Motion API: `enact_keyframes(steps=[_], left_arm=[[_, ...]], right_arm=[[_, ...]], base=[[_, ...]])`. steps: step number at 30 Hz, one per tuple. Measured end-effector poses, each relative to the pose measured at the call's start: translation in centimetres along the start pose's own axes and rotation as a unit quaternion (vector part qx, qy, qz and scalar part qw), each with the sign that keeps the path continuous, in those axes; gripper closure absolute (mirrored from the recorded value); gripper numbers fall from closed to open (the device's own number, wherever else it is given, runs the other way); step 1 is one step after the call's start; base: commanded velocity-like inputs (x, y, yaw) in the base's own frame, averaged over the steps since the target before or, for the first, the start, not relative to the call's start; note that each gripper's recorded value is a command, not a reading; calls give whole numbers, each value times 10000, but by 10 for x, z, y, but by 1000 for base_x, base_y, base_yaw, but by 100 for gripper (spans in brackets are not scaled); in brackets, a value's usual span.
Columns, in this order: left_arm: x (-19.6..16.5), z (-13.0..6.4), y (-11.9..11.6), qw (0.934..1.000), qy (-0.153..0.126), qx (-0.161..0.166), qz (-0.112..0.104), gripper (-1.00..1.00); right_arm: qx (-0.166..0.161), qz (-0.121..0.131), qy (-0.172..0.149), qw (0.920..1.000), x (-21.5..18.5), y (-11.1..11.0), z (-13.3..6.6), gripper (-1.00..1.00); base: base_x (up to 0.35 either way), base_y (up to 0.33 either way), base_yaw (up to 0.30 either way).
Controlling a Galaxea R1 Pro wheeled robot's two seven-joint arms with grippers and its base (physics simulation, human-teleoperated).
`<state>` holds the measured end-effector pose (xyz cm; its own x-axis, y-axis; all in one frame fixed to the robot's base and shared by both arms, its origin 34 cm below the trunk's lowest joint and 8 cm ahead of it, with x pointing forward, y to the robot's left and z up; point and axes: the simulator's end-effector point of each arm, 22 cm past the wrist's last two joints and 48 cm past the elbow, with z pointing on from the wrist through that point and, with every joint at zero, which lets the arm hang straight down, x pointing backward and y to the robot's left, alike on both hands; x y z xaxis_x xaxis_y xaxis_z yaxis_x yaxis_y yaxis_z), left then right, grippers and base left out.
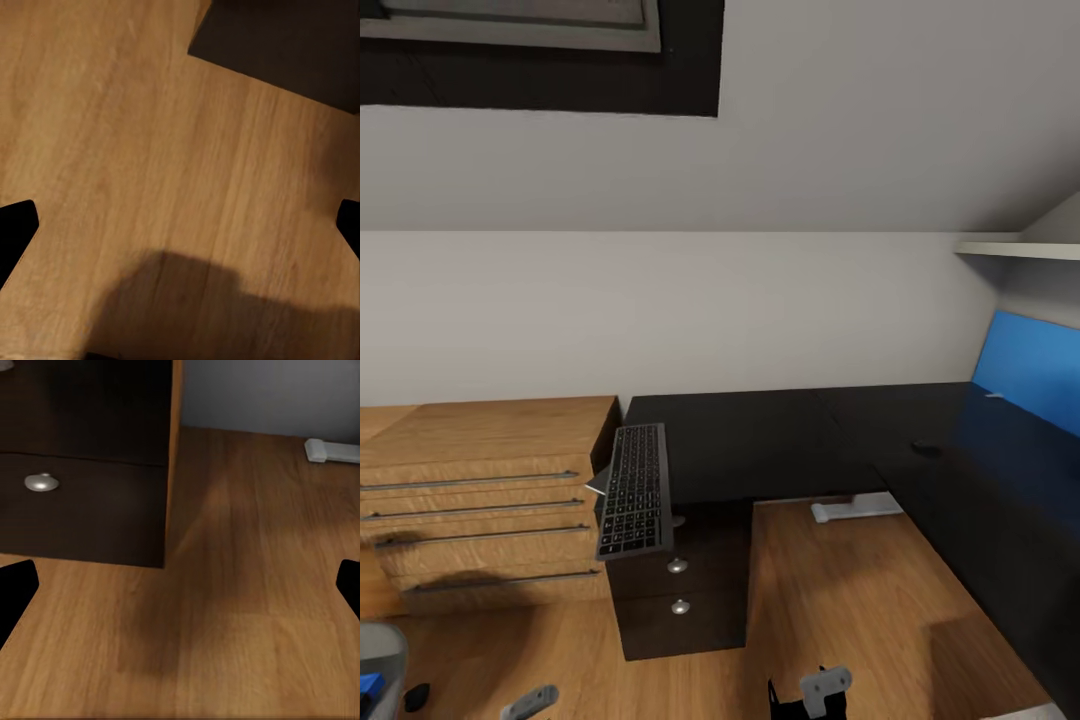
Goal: In the bedroom, organize the workspace by keeping the computer under the desk, ensuring the monitor is on the desk, placing the keyboard on the desk next to the monitor, placing the mouse on the desk next to the keyboard, moving the folder from the swivel chair onto the desk next to the mouse, stacking the notebook on top of the folder with the pen on top of the notebook, and positioning the swivel chair next to the desk.
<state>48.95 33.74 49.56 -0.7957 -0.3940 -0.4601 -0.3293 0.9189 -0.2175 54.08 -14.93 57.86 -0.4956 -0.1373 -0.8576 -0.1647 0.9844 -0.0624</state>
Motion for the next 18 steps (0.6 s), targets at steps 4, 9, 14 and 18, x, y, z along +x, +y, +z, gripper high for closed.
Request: enact_keyframes(steps=[4, 9, 14, 18], left_arm=[[11, 0, 2, 9999, 99, -65, -30, -100], [14, 0, 19, 9987, 107, -456, -201, -100], [17, -4, 41, 9928, 87, -968, -705, -100], [21, -4, 40, 9914, 120, -1044, -773, -100]], right_arm=[[-6, -10, 3, 10000, 1, 0, 0, -100], [-7, -25, 32, 10000, 4, 0, -1, -100], [2, -38, 35, 10000, 7, -2, -2, -100], [6, -33, -8, 10000, 6, -2, -2, -100]], base=[[-13, 41, 0], [-4, 13, 0], [-1, 3, 0], [0, 0, 0]])
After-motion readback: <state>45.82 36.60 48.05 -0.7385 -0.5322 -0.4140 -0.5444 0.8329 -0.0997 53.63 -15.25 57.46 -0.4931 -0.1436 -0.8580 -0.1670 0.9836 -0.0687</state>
